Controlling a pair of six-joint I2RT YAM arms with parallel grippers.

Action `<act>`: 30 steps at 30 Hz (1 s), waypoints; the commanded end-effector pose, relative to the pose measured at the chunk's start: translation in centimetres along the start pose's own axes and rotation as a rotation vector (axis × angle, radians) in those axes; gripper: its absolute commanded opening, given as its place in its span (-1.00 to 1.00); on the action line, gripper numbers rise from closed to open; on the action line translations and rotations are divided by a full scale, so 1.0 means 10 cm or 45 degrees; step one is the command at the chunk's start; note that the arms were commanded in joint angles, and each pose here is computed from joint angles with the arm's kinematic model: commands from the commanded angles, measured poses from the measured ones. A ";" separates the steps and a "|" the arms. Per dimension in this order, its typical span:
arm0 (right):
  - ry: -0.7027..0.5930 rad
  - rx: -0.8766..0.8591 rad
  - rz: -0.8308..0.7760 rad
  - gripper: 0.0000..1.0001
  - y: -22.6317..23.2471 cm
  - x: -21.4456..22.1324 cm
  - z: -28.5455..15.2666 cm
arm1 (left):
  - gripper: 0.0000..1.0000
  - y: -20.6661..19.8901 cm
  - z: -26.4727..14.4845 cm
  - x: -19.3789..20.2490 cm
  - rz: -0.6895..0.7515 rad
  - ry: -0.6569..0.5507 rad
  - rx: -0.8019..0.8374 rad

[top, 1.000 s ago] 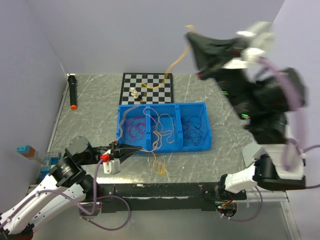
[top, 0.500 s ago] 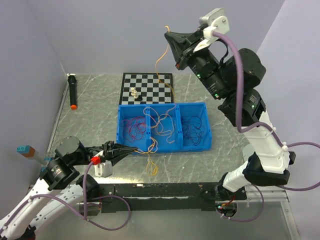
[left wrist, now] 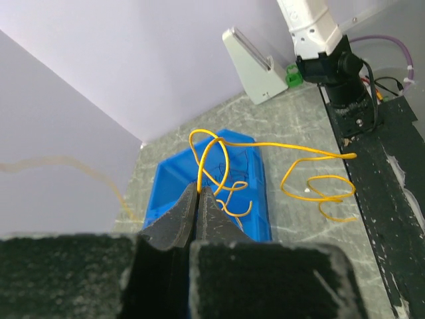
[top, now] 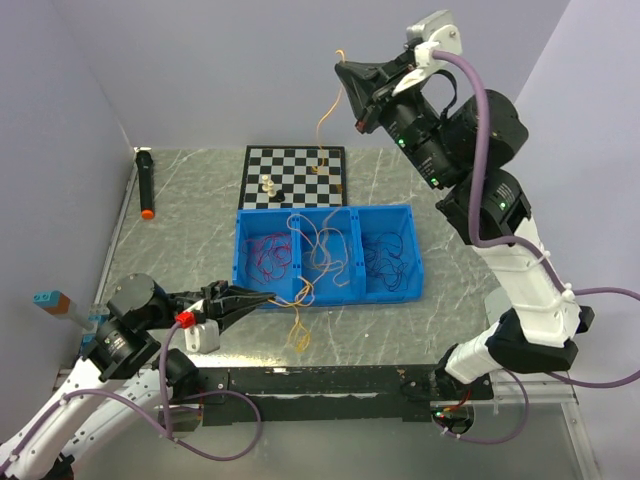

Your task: Untangle the cables

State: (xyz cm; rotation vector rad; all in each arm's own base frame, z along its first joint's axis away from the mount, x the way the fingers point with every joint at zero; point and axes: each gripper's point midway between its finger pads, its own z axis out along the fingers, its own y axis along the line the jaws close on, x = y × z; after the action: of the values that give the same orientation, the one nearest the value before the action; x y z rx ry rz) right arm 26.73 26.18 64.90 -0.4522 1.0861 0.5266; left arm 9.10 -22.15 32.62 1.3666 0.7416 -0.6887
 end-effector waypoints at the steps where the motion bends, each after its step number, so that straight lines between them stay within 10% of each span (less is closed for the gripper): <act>1: -0.036 -0.005 0.058 -1.00 -0.05 -0.06 -0.04 | -0.99 0.05 0.02 -0.21 0.062 -0.116 -0.003; 11: 0.131 0.103 0.032 -1.00 -0.25 0.68 -0.07 | -0.99 0.42 -0.02 -0.36 0.090 -0.138 -0.224; 30: -0.008 0.061 0.144 -1.00 -0.39 0.07 -0.15 | -0.99 0.30 -0.02 -0.26 0.054 -0.167 -0.190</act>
State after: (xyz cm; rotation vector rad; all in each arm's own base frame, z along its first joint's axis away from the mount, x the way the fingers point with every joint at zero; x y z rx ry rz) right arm 28.93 22.86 62.70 -0.3600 1.1536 0.5750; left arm 10.57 -21.98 35.31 1.2071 0.6975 -0.6617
